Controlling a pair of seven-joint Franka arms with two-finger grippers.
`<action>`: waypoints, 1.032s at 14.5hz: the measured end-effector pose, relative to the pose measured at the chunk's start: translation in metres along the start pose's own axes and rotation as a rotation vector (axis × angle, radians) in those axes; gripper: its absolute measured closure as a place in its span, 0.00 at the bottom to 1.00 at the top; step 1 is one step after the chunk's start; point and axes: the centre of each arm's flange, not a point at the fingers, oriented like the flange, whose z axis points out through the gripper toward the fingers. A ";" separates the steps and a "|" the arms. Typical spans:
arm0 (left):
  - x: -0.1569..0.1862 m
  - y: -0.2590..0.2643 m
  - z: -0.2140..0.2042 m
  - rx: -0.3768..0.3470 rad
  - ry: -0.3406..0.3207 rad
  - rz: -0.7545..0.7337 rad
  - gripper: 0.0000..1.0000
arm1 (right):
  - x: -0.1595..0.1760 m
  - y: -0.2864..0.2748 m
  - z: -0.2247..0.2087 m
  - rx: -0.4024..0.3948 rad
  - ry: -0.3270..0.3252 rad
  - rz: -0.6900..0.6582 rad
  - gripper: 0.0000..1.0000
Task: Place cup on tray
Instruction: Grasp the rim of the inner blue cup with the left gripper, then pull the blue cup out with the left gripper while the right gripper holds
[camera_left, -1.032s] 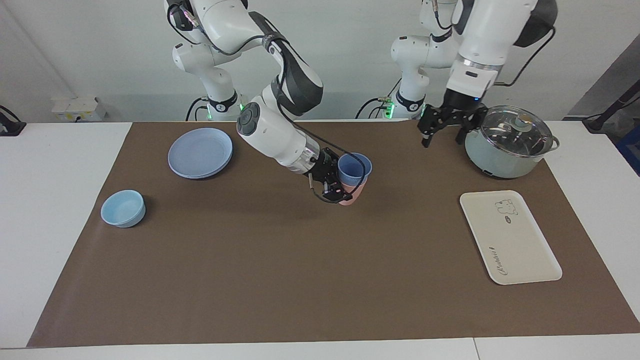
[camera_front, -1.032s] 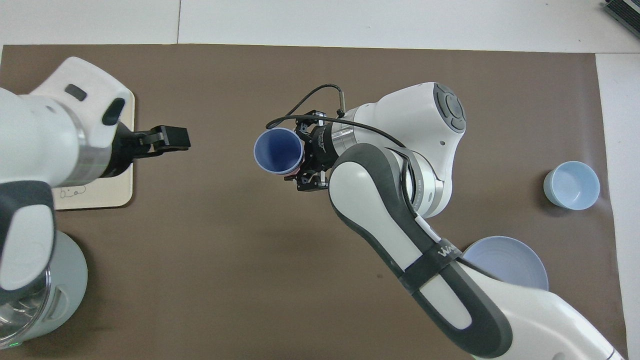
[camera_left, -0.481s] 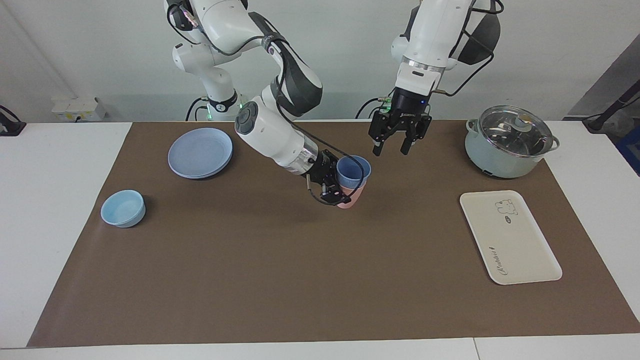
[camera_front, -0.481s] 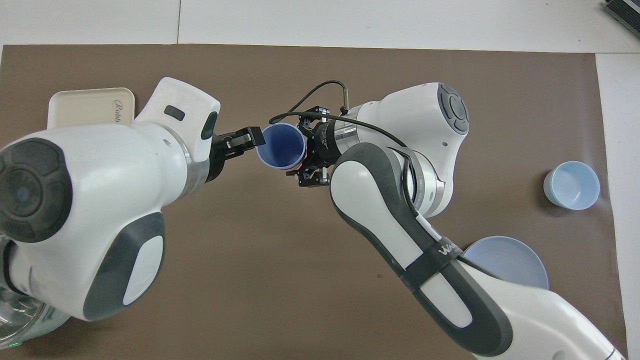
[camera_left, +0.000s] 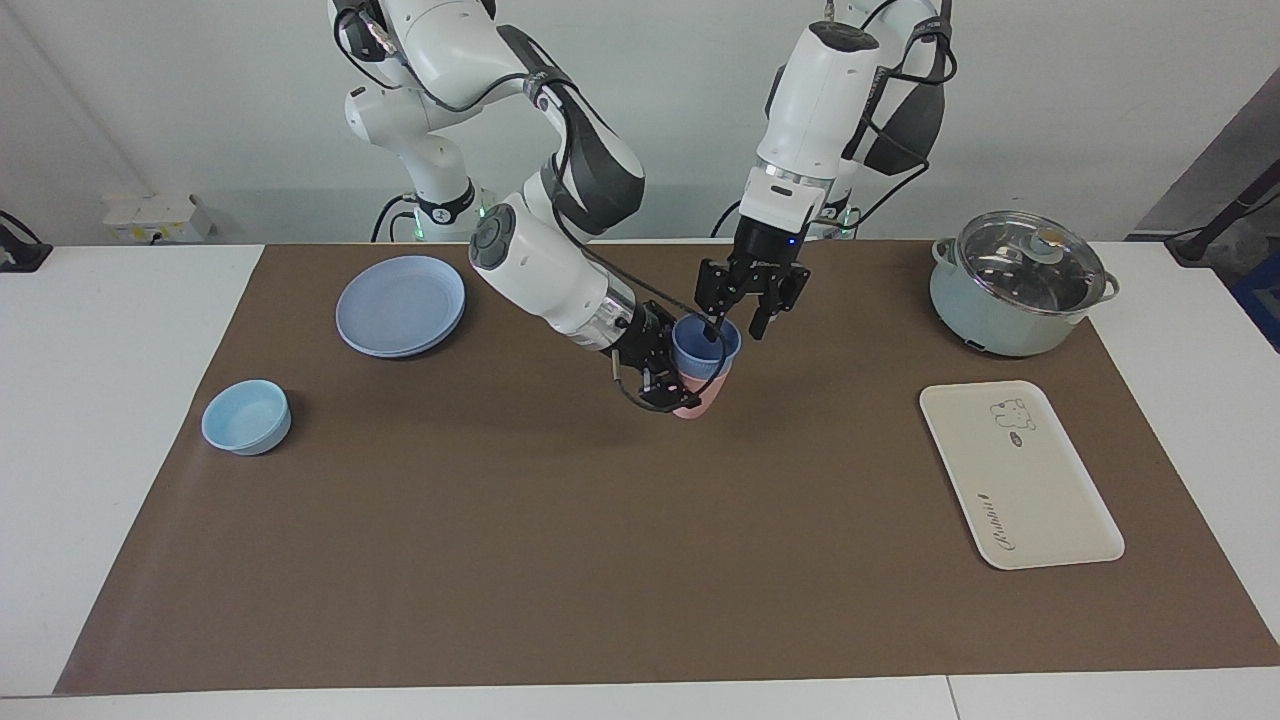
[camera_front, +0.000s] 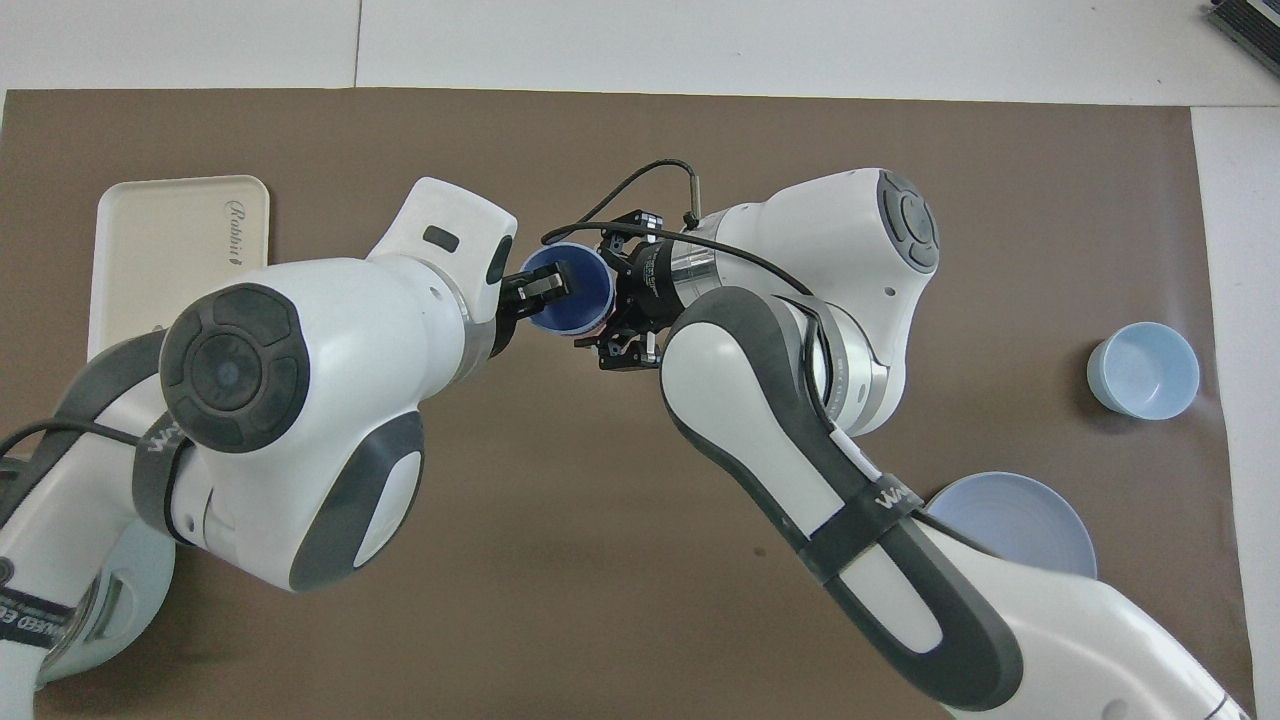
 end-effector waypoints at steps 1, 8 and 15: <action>0.001 -0.001 0.001 0.001 0.001 -0.002 0.39 | 0.000 0.000 0.000 0.000 0.000 0.000 0.19; 0.002 0.000 -0.002 -0.003 0.004 -0.026 0.94 | 0.003 -0.003 -0.002 0.015 0.002 0.003 0.19; 0.027 -0.004 -0.115 0.076 -0.061 -0.047 0.95 | 0.044 -0.025 -0.025 0.050 0.015 0.050 0.19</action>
